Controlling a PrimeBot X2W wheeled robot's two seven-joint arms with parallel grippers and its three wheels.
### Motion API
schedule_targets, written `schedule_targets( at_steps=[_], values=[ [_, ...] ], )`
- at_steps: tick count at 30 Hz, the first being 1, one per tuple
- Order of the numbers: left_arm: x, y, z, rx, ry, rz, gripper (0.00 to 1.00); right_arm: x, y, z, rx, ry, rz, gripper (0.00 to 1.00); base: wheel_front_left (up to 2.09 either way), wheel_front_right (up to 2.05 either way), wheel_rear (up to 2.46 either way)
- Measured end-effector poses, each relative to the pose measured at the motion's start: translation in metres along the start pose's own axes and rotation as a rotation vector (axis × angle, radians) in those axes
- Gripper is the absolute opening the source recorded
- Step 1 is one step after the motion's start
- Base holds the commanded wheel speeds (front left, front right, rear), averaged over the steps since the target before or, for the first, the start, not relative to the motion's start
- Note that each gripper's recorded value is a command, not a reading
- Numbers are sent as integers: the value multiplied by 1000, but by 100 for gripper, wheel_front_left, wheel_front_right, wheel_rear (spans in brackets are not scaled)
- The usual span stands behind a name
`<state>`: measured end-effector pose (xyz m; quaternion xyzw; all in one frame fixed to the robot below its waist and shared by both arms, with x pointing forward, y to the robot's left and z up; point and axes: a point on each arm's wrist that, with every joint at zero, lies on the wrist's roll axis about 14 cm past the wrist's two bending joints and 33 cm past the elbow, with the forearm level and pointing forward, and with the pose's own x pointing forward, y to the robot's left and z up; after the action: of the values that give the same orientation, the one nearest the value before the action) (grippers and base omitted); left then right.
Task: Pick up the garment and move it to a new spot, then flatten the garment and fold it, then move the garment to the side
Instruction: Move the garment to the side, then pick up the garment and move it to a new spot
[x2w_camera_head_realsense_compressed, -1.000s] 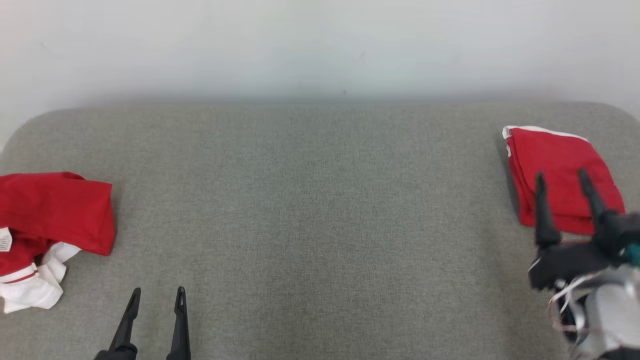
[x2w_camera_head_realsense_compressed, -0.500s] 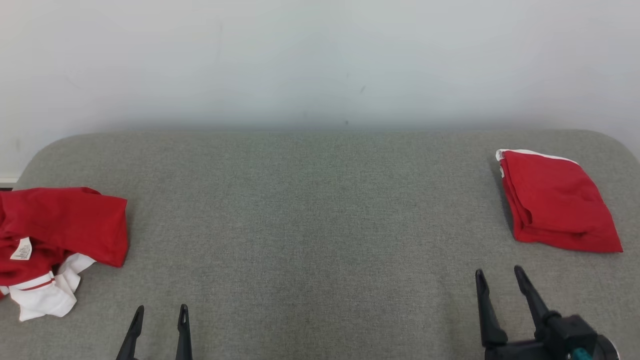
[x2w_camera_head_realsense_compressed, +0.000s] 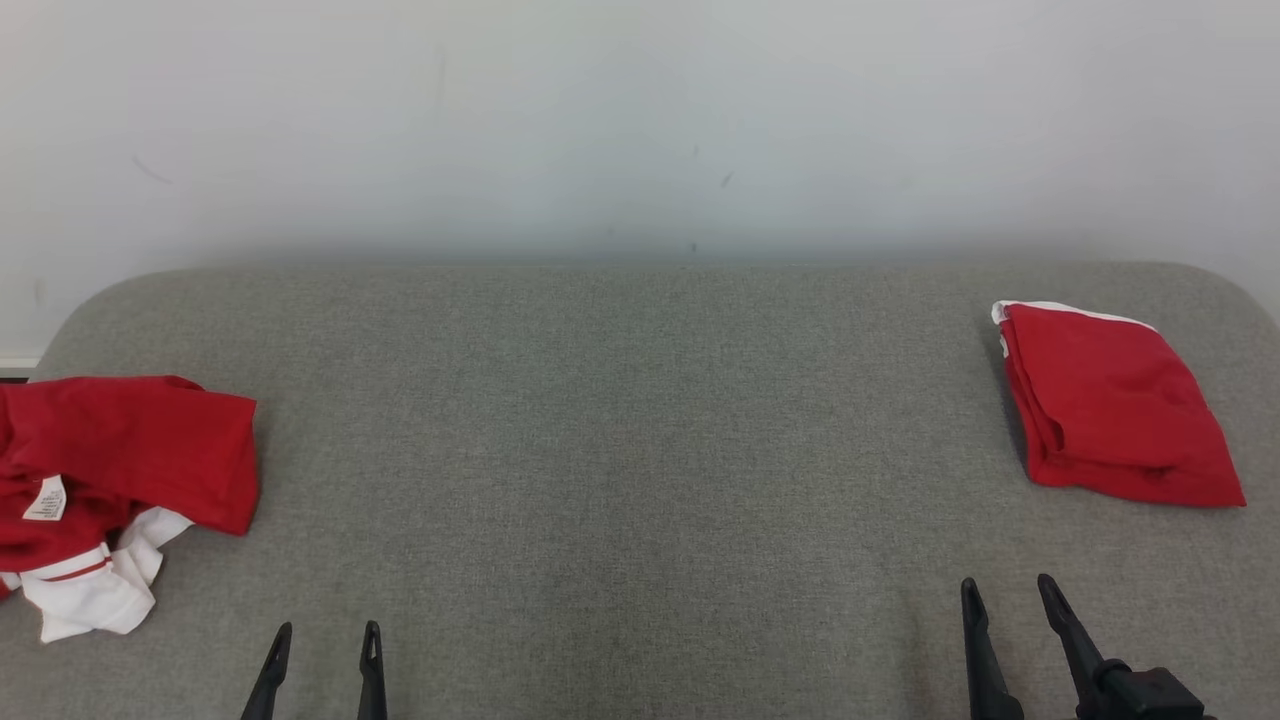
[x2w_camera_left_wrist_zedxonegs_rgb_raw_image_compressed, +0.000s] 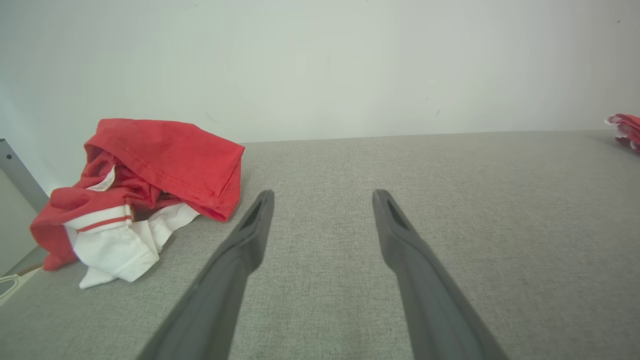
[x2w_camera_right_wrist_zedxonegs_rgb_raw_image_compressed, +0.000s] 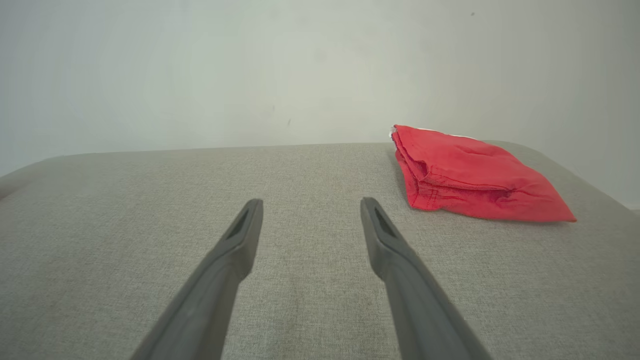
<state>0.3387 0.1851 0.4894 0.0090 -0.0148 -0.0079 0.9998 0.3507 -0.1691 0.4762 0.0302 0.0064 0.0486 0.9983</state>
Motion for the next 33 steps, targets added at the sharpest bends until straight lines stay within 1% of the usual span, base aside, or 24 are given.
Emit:
schedule_targets(
  at_steps=[23, 29, 33],
  values=[
    [-5, 12, -1, -3, 4, 38, 100, 1, 4, -5, 16, 15, 12, 100, 0, 0, 0],
    [-11, 18, -3, -3, 9, 61, 100, 2, 11, -9, 20, 29, 34, 100, 0, 0, 0],
    [-19, 29, -3, -3, 10, 98, 100, 6, 21, -12, 25, 37, 64, 100, 0, 0, 0]
  ],
)
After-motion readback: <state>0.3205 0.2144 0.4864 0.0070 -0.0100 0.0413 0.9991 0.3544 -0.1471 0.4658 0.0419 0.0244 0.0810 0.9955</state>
